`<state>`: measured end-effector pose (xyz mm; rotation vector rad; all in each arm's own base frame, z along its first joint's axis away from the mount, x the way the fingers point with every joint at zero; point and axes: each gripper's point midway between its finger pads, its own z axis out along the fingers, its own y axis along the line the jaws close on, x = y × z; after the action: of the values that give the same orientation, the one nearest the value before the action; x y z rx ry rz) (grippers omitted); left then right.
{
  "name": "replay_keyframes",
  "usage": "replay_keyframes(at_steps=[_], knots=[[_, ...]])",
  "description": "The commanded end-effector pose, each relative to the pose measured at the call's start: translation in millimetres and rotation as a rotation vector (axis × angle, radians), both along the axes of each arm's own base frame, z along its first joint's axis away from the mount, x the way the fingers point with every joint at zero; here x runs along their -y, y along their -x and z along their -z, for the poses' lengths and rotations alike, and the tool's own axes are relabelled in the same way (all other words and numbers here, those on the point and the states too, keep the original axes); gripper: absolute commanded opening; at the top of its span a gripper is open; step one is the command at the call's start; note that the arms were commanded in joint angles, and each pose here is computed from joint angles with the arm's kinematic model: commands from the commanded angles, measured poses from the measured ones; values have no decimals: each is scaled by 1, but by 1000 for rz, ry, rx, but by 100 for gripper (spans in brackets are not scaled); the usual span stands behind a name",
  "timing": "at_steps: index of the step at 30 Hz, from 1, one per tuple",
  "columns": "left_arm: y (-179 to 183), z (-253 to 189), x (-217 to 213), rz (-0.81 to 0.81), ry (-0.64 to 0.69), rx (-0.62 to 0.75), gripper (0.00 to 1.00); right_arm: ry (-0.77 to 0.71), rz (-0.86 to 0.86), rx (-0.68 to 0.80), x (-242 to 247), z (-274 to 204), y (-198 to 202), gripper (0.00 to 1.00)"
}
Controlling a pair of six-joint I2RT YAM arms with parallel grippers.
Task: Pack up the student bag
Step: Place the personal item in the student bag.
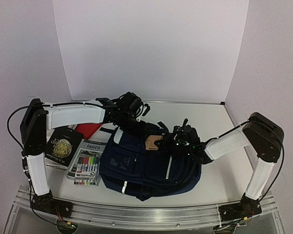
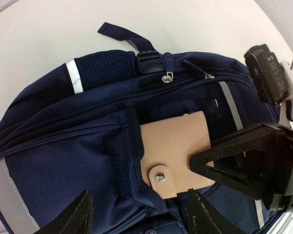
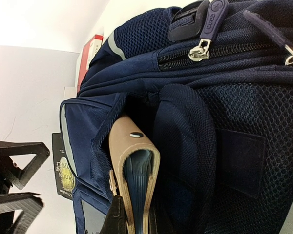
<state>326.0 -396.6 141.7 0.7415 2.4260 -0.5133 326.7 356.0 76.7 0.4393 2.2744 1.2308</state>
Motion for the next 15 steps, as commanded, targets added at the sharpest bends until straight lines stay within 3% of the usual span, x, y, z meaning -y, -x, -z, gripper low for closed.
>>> replay_keyframes(at_steps=[1, 6, 15], knots=[[-9, 7, 0, -65, -13, -11, 63, -70, -51, 26, -23, -14, 1, 0], [-12, 16, 3, -77, 30, -61, 61, -74, -60, 23, -28, -12, 3, 0], [-17, 33, 3, -100, 25, -96, 42, -72, -60, 23, -26, -13, 6, 0]])
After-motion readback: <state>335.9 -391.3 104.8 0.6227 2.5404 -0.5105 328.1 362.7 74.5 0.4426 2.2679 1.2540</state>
